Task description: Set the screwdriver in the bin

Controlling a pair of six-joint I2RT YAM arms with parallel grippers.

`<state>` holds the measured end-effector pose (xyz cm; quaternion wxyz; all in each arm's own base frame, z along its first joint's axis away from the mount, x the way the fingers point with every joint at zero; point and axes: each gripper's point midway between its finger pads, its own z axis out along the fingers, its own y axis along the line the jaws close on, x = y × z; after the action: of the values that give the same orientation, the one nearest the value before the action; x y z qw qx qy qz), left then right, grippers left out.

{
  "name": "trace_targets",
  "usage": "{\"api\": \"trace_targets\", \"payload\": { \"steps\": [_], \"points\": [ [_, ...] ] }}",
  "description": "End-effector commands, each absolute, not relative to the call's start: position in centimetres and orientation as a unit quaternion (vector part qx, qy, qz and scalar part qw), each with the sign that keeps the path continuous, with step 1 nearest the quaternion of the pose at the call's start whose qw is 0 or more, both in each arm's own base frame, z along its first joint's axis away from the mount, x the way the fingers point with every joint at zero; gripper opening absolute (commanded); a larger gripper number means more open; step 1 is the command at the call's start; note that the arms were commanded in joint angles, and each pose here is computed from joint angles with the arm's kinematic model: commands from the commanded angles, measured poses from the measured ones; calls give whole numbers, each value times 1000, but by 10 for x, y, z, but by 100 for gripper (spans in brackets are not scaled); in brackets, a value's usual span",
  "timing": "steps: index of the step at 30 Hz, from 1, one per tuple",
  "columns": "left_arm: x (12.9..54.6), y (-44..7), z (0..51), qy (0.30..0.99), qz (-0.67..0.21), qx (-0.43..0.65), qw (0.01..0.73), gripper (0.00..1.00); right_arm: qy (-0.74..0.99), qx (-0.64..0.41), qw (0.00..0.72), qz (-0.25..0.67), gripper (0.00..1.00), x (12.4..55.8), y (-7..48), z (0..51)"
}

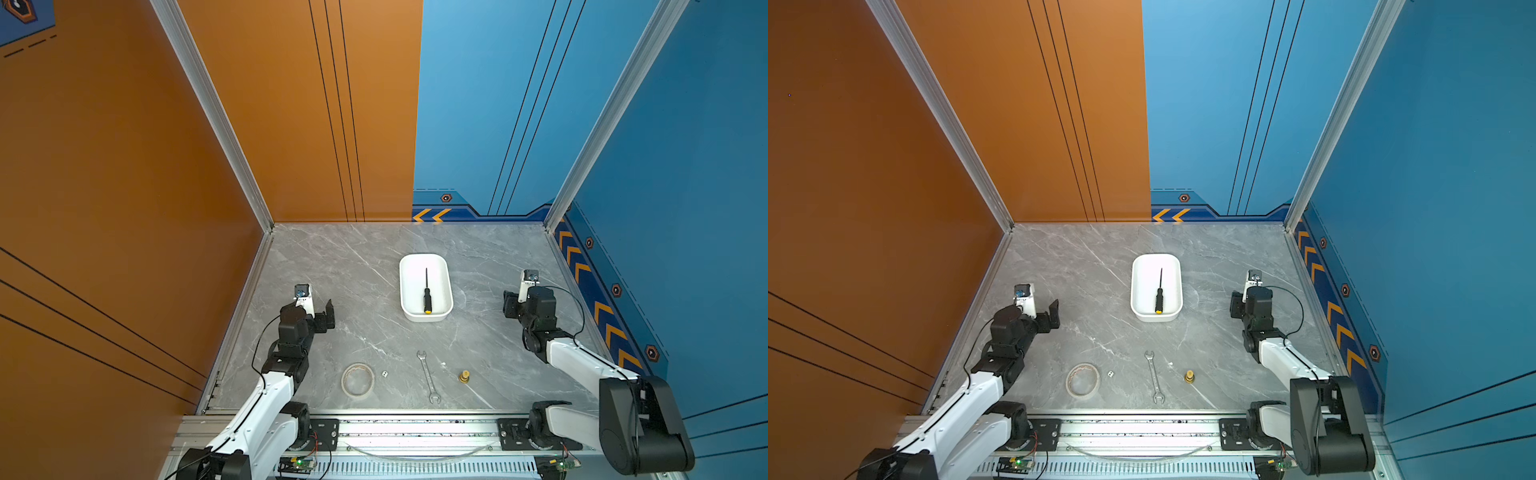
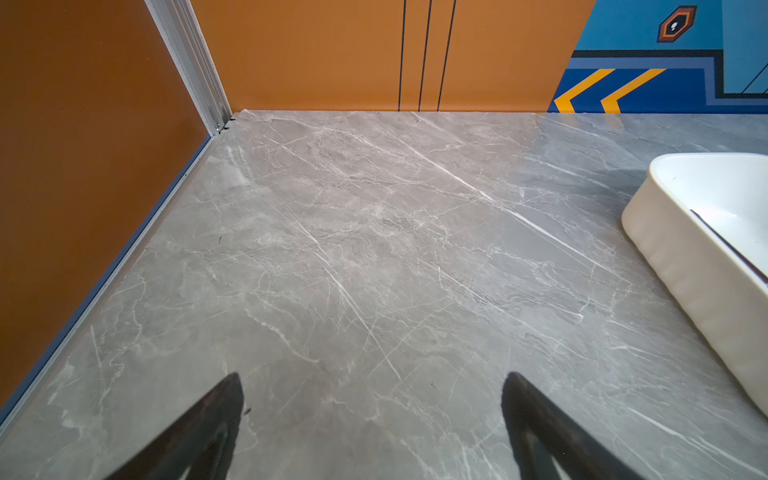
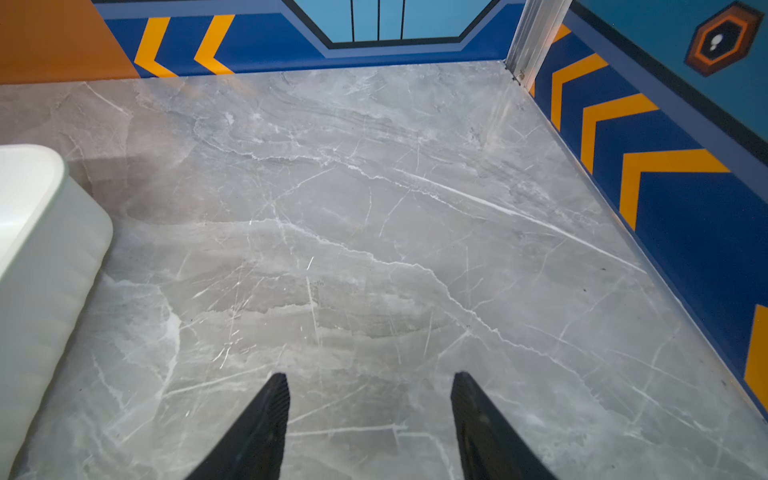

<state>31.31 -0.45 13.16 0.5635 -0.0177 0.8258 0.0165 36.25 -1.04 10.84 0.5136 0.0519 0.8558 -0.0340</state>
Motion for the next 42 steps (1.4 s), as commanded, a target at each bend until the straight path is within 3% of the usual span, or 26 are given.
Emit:
{"api": "trace_targets", "payload": {
  "steps": [1, 14, 25, 30, 34, 37, 42],
  "points": [
    [320, -3, 141, 804, 31, 4, 594, 98, 826, 60, 560, -33, 61, 375, -14, 117],
    [342, -20, 124, 790, -4, 68, 609, 98, 785, 88, 612, -44, 62, 382, -27, 101],
    [370, -36, 113, 779, -37, 99, 618, 98, 804, 77, 589, -35, 63, 389, -23, 95],
    [379, -22, 98, 789, -18, 63, 611, 98, 806, 75, 586, -34, 64, 391, -22, 94],
    [394, 1, 88, 823, -4, 10, 568, 98, 810, 71, 580, -33, 70, 392, -21, 93],
    [397, 6, 89, 819, 6, -6, 574, 98, 812, 69, 578, -32, 82, 393, -20, 93],
    [397, 6, 88, 819, 6, -6, 573, 98, 812, 69, 578, -32, 89, 393, -21, 93]
  ]
}}
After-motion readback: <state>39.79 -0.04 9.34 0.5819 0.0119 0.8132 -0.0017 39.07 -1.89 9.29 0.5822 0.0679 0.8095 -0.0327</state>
